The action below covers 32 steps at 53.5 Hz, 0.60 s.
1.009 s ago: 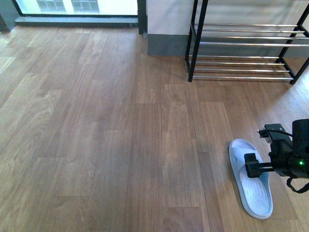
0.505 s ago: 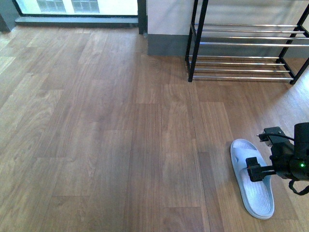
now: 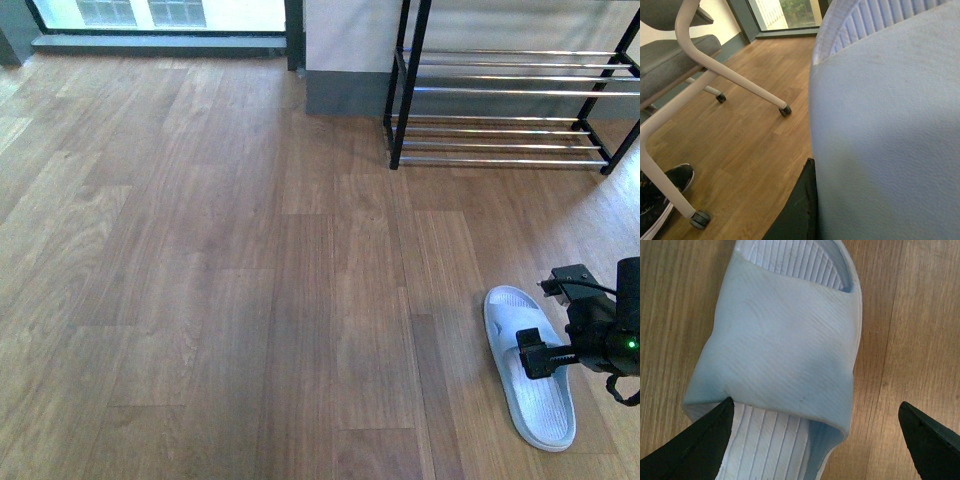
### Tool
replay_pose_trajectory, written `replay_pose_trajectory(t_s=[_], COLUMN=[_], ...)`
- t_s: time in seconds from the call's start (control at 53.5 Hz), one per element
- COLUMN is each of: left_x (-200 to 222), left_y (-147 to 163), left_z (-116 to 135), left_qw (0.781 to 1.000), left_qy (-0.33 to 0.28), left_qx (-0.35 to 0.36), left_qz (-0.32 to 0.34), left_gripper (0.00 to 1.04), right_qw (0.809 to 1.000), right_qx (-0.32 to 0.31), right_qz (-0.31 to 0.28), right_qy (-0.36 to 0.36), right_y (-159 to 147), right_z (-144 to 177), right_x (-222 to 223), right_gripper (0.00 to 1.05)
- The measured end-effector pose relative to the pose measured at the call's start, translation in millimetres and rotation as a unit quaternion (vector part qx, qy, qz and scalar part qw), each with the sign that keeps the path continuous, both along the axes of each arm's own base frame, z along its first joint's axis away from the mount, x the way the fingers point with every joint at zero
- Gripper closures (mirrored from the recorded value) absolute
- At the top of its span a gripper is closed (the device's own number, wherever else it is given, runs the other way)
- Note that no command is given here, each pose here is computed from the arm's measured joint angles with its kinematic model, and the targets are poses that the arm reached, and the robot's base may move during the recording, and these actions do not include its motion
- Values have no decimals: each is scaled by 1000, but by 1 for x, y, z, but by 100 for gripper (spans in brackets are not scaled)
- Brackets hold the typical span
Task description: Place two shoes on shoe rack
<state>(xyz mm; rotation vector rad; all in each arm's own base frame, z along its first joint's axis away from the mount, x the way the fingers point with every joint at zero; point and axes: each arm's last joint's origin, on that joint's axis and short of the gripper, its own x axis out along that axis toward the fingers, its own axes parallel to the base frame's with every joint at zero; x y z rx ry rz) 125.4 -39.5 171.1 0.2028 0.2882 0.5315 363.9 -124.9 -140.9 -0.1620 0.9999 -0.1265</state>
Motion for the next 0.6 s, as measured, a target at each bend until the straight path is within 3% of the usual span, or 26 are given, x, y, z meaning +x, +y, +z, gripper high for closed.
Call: replay_pose_trajectory(t_s=[0.224,0.598], left_x=[0,0], left_y=[0,0], left_z=[0,0], left_qw=[1000,1000], left_qy=[0,0], left_qx=[0,0], left_qz=[0,0], left_gripper=[103,103], right_qw=[1000,1000], right_qx=[-2,-10], right_qz=[8,16], right_qy=[24,-22], right_y=[-6,-8], right_z=[-3,-14], right_x=[-8,0], right_gripper=[9,9])
